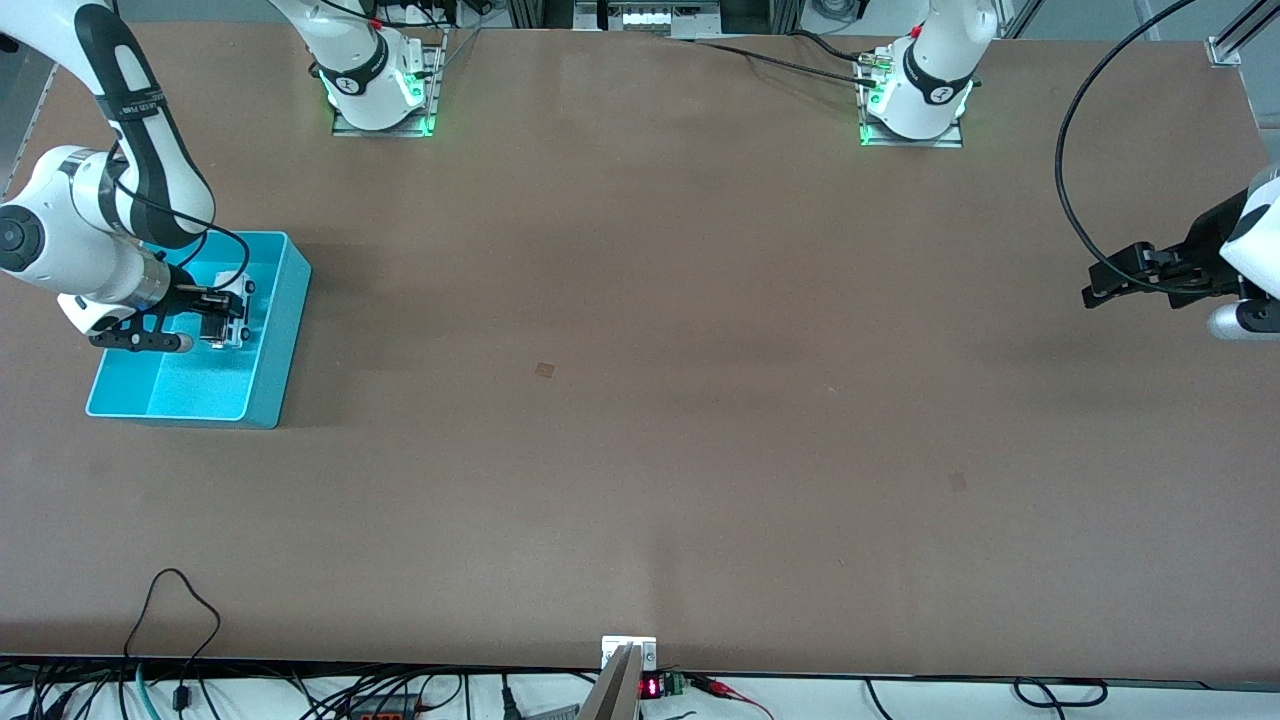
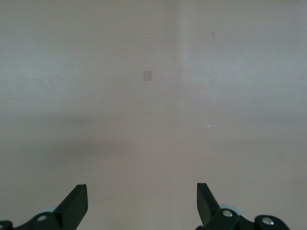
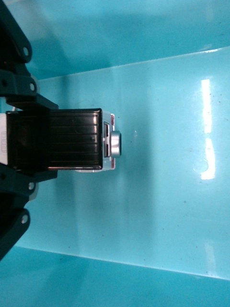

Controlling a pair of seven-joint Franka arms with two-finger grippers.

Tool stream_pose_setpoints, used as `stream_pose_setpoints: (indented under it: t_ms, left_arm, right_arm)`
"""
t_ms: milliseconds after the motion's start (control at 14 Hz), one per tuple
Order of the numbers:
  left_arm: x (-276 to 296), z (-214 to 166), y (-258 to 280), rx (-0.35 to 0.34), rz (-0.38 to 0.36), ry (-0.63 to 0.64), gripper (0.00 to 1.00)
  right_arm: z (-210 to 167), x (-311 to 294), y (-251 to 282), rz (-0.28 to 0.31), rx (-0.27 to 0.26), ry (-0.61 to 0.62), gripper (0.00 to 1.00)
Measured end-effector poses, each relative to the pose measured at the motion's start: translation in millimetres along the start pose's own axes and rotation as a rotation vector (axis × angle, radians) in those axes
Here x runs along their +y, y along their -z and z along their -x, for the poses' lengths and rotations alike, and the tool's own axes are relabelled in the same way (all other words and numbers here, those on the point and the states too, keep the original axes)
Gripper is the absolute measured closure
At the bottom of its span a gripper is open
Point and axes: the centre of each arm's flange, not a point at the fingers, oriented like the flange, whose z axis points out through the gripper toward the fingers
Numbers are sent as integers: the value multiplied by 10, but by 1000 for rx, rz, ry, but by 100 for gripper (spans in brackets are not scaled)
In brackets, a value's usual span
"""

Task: Wind and store white jeep toy
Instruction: 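Lower the jeep into the teal box with the right gripper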

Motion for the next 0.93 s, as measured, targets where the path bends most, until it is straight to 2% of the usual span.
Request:
stream_pose_setpoints:
  t_ms: [931]
  left_arm:
    - [-70, -1, -7, -2, 0, 12, 0]
  right_arm:
    - [-23, 12, -170, -8, -3, -2, 50]
